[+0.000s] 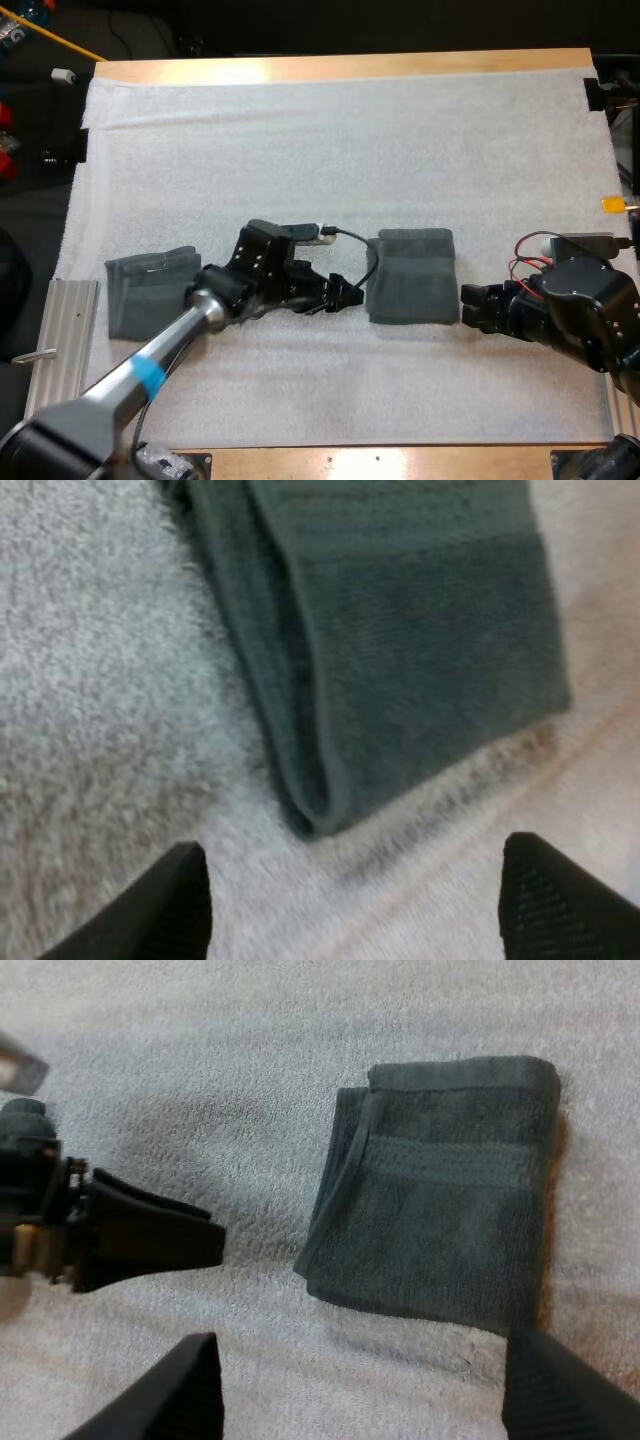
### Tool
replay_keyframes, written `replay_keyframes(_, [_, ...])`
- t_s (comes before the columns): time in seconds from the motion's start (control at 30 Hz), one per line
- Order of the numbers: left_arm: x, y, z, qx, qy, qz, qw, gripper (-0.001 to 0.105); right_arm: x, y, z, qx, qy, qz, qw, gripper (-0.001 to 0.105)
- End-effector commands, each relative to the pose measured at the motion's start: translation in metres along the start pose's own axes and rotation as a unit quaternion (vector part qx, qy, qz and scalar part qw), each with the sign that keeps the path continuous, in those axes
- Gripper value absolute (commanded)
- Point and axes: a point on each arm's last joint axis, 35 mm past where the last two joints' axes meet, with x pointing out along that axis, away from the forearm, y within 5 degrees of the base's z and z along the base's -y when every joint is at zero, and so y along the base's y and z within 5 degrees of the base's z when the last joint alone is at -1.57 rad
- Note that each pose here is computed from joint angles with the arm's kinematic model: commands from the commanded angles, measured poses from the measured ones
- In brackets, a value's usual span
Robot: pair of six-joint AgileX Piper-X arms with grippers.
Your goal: Pick towel from pile, fold and stack
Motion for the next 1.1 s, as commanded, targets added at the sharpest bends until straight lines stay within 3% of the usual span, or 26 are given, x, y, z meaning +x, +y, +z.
replay_keyframes(0.0, [0.003, -0.004, 0.007, 0.004, -0.006, -0.004, 1.0000, 0.060, -0.001, 0.001, 0.001, 0.001, -0.001, 0.005, 1.000, 0.058])
replay_keyframes(0.33, [0.037, 0.001, 0.039, -0.016, 0.014, 0.011, 0.9997, 0.060, -0.001, 0.001, 0.001, 0.001, 0.002, 0.013, 1.000, 0.058])
replay_keyframes(0.6, [0.059, 0.007, 0.053, -0.042, 0.049, 0.009, 0.9978, 0.060, -0.001, 0.001, 0.001, -0.001, 0.002, 0.013, 1.000, 0.058])
replay_keyframes(0.77, [0.066, 0.001, 0.057, -0.045, 0.061, 0.022, 0.9969, 0.060, -0.001, 0.001, 0.001, -0.001, 0.002, 0.013, 1.000, 0.058])
replay_keyframes(1.07, [0.083, -0.010, 0.058, -0.080, 0.108, 0.085, 0.9872, 0.060, -0.001, 0.001, 0.001, -0.001, 0.002, 0.013, 1.000, 0.058])
